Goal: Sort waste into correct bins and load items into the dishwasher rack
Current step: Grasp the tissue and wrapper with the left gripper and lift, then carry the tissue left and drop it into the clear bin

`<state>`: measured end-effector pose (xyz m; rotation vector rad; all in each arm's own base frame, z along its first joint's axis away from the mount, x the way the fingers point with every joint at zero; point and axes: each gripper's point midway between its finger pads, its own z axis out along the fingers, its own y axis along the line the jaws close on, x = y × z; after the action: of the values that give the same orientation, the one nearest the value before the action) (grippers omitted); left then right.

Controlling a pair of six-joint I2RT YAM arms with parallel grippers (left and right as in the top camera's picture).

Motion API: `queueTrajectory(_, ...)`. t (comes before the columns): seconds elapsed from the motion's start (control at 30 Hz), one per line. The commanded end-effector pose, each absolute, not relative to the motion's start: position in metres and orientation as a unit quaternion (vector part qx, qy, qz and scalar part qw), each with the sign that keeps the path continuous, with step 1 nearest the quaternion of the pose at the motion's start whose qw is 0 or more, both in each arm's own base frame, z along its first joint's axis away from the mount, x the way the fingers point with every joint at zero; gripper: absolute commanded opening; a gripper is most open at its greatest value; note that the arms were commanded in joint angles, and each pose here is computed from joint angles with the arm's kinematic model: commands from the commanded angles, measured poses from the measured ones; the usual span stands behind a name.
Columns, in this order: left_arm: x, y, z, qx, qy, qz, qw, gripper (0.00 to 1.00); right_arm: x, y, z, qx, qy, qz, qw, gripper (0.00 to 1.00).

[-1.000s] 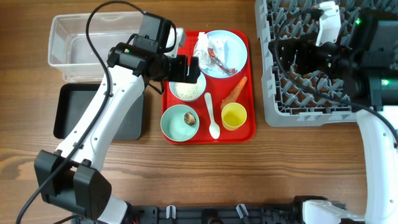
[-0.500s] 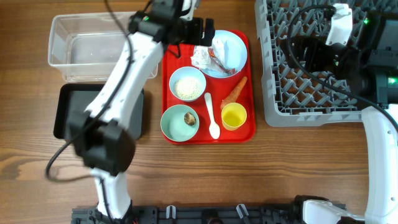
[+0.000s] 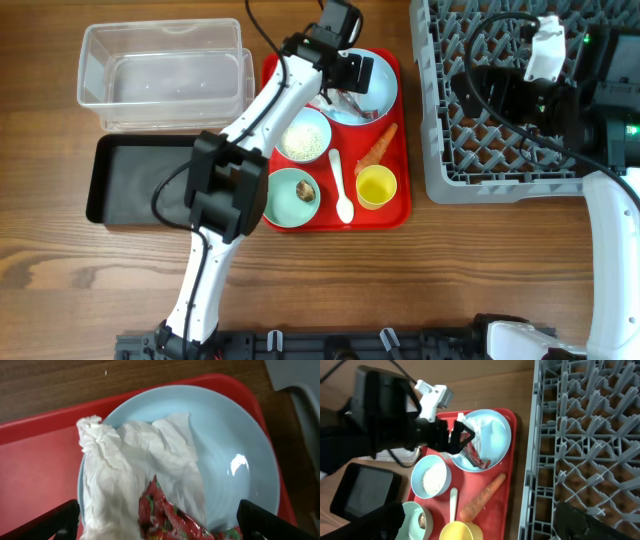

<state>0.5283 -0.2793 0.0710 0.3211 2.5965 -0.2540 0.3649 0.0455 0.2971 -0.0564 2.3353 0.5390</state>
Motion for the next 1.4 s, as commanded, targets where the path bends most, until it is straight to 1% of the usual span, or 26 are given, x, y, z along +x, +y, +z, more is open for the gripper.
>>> queueTrajectory(0.0, 0.538, -0.278, 0.061, 0.079, 0.958, -0.094, 0.259, 1.00, 0.364, 0.040, 0.307, -0.018, 0.906, 0.196, 0.376, 1.00)
queueTrajectory(0.23, 0.533, -0.277, 0.031, 0.082, 0.966, -0.083, 0.232, 0.99, 0.364, 0.040, 0.307, -0.018, 0.906, 0.195, 0.376, 1.00)
queueTrajectory(0.27, 0.532, -0.277, 0.026, 0.082, 0.967, -0.081, 0.228, 0.99, 0.364, 0.040, 0.307, -0.018, 0.906, 0.195, 0.376, 1.00)
queueTrajectory(0.33, 0.531, -0.277, 0.024, 0.083, 0.967, -0.081, 0.226, 0.94, 0.364, 0.040, 0.307, -0.018, 0.906, 0.195, 0.376, 1.00)
queueTrajectory(0.4, 0.531, -0.277, 0.024, 0.082, 0.967, -0.081, 0.226, 0.74, 0.364, 0.040, 0.307, -0.018, 0.906, 0.195, 0.376, 1.00)
queueTrajectory(0.47, 0.531, -0.277, 0.024, 0.083, 0.967, -0.081, 0.226, 0.46, 0.364, 0.040, 0.307, -0.018, 0.906, 0.195, 0.376, 1.00)
queueTrajectory(0.53, 0.530, -0.276, 0.023, 0.083, 0.968, -0.077, 0.223, 0.29, 0.364, 0.040, 0.307, -0.018, 0.906, 0.195, 0.376, 1.00)
queueTrajectory(0.57, 0.529, -0.275, 0.022, 0.083, 0.969, -0.074, 0.221, 0.18, 0.364, 0.040, 0.307, -0.018, 0.905, 0.195, 0.377, 1.00)
queueTrajectory(0.67, 0.529, -0.276, 0.023, 0.083, 0.968, -0.076, 0.223, 0.04, 0.364, 0.040, 0.307, -0.018, 0.905, 0.195, 0.378, 1.00)
queueTrajectory(0.77, 0.532, -0.277, 0.031, 0.082, 0.966, -0.079, 0.231, 0.04, 0.364, 0.040, 0.307, -0.018, 0.905, 0.195, 0.377, 0.99)
queueTrajectory(0.9, 0.536, -0.279, 0.068, 0.081, 0.958, -0.092, 0.260, 0.04, 0.364, 0.040, 0.307, -0.018, 0.905, 0.195, 0.378, 0.99)
queueTrajectory(1.1, 0.535, -0.270, 0.176, 0.061, 0.932, -0.125, 0.335, 0.04, 0.364, 0.040, 0.307, -0.018, 0.905, 0.195, 0.378, 0.99)
queueTrajectory(1.23, 0.526, -0.237, 0.231, 0.029, 0.924, -0.125, 0.360, 0.04, 0.365, 0.040, 0.308, -0.018, 0.904, 0.194, 0.379, 0.99)
queueTrajectory(1.3, 0.521, -0.212, 0.247, -0.007, 0.925, -0.112, 0.362, 0.04, 0.365, 0.040, 0.308, -0.018, 0.904, 0.194, 0.380, 0.99)
queueTrajectory(1.37, 0.514, -0.172, 0.258, -0.052, 0.929, -0.081, 0.357, 0.04, 0.365, 0.040, 0.308, -0.018, 0.904, 0.195, 0.379, 0.99)
